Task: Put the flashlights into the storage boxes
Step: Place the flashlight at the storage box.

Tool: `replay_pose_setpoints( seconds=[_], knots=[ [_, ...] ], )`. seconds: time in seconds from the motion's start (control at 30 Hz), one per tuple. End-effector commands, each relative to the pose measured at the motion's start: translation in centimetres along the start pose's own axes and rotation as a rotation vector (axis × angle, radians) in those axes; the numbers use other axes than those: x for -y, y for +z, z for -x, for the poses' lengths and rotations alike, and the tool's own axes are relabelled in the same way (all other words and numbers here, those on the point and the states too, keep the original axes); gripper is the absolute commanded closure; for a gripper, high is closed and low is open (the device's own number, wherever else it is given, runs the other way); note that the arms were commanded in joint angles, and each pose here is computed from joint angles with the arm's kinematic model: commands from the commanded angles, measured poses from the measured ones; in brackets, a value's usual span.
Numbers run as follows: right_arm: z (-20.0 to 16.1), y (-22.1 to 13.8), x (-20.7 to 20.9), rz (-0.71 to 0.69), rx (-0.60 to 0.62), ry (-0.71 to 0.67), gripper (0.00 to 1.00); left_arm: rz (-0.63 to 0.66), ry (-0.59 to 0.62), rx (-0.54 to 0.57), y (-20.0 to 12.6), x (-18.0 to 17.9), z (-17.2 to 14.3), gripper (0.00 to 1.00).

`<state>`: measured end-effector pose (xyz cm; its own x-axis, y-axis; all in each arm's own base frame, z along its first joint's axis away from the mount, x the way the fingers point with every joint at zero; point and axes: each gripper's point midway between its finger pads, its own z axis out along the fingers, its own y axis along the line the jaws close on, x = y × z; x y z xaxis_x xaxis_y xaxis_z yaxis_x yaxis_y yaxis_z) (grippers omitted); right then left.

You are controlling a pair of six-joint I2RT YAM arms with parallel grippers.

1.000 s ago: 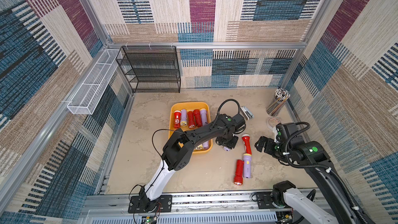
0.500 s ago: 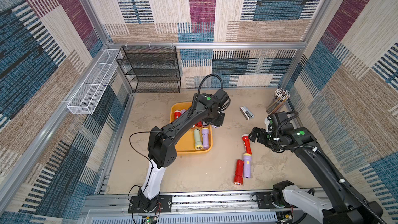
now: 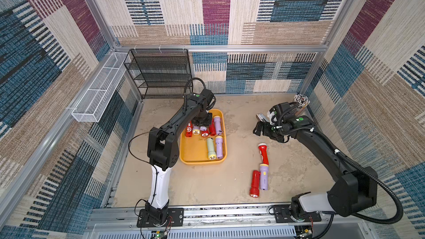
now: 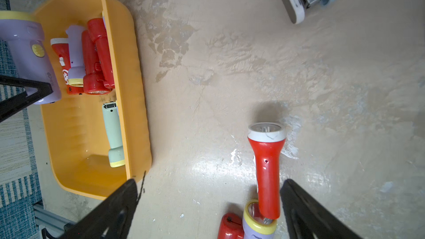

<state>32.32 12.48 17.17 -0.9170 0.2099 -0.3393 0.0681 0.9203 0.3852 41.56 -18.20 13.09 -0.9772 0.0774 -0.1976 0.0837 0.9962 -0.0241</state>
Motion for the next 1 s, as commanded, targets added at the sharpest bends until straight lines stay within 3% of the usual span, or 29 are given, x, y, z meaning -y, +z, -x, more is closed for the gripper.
replay_pose_setpoints(
  seconds=[0.0,0.27,0.6,0.97],
  knots=[
    [1.0,0.4,-0.8,0.03,0.015,-0.023,0.0,0.005,0.015,-0.03,0.6,-1.9,-0.2,0.87],
    [1.9,2.1,-1.0,0.02,-0.021,-0.029,0.0,0.008,-0.056,-0.075,2.4,-6.3,0.1,0.85],
    [4.6,3.6,-2.2,0.032,-0.027,-0.058,0.0,-0.026,-0.063,-0.106,4.8,-6.7,1.1,0.81],
    [7.2,4.6,-3.3,0.045,-0.004,-0.095,0.0,-0.061,-0.079,-0.095,4.4,-6.2,1.5,0.49]
  ],
)
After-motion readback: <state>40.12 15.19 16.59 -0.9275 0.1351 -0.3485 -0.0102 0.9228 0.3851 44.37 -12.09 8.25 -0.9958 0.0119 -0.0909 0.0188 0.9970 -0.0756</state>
